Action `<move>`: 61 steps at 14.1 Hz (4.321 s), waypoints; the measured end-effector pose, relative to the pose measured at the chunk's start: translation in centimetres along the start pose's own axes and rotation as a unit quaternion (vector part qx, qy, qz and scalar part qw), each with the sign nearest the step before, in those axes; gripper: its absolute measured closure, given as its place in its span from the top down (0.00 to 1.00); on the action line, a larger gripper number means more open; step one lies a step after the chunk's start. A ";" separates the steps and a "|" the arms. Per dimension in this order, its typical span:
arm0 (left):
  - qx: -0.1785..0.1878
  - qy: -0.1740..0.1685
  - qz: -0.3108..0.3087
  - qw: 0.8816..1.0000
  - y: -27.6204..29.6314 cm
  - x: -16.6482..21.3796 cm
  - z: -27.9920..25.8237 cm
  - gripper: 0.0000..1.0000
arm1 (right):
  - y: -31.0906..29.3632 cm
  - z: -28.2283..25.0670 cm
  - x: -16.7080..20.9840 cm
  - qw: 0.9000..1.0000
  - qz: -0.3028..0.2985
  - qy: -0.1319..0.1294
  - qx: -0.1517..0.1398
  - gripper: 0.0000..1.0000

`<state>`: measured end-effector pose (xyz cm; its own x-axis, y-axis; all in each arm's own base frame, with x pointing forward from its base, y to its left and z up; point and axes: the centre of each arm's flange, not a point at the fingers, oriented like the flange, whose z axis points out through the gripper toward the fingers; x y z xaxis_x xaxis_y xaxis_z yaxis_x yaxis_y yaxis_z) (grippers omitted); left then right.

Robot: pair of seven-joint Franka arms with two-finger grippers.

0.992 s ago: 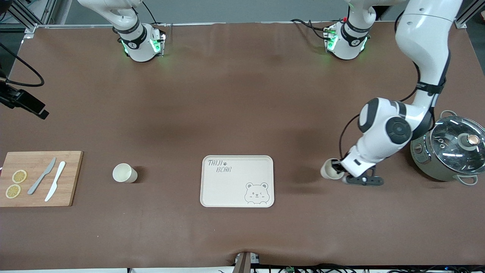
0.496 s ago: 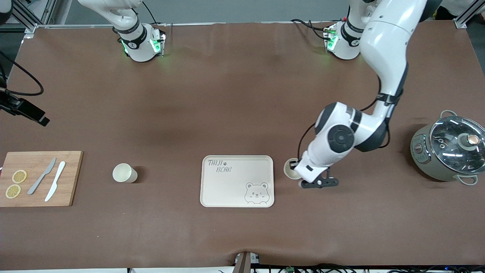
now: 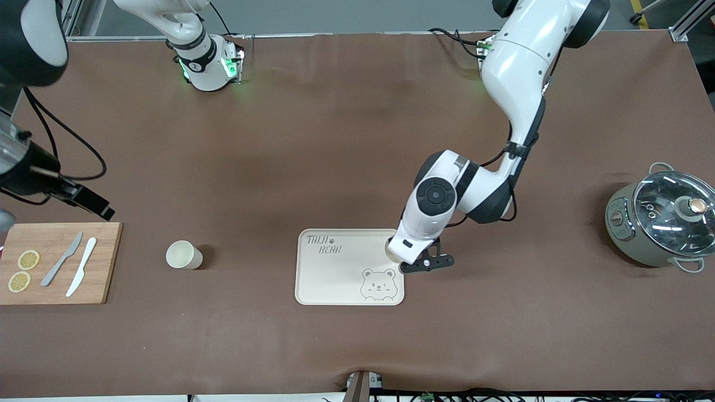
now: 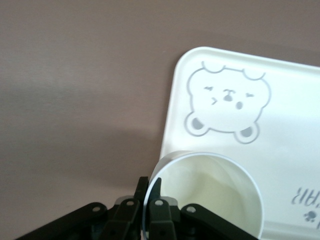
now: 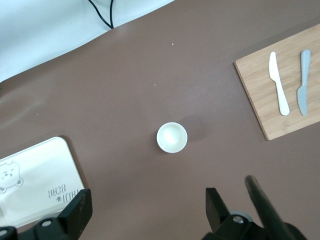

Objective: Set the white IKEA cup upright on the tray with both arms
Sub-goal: 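Carry the cup with the left gripper onto the tray while the right gripper reaches out, then release the cup on the tray while the right gripper nears the other cup, then grasp the second white cup with the right gripper while the left gripper withdraws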

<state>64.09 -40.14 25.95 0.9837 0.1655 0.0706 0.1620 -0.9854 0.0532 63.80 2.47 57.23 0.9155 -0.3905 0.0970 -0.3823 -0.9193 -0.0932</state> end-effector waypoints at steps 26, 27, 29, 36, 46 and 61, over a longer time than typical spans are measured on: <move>-0.008 0.021 -0.044 0.999 -1.0 2.9 -2.5 1.00 | 5.1 26.7 2.6 0.991 -0.128 0.000 -0.031 1.00; -0.005 0.025 -0.036 0.999 -3.0 4.6 -5.0 1.00 | 5.1 27.0 2.3 0.991 -0.129 -0.004 -0.031 1.00; 0.004 0.029 0.011 1.000 -8.8 8.3 -9.7 1.00 | 5.1 27.6 1.8 0.991 -0.132 -0.011 -0.033 1.00; -0.016 0.008 0.084 0.996 -24.9 14.5 -17.5 1.00 | 4.8 28.7 0.8 0.988 -0.147 -0.024 -0.035 1.00; -0.004 0.008 0.124 0.992 -31.8 6.3 -40.1 1.00 | 5.4 32.0 -0.7 0.987 -0.156 -0.001 -0.032 1.00; -0.003 -0.020 0.136 0.990 -30.6 5.8 -37.1 1.00 | 5.4 34.6 -1.0 0.987 -0.159 0.009 -0.028 1.00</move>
<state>61.89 -7.54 61.70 0.9931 -0.1089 0.0428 -0.1107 -0.9929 0.0433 65.22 -0.43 22.39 0.9879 -0.0831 0.1308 -0.0838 -0.9965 0.0001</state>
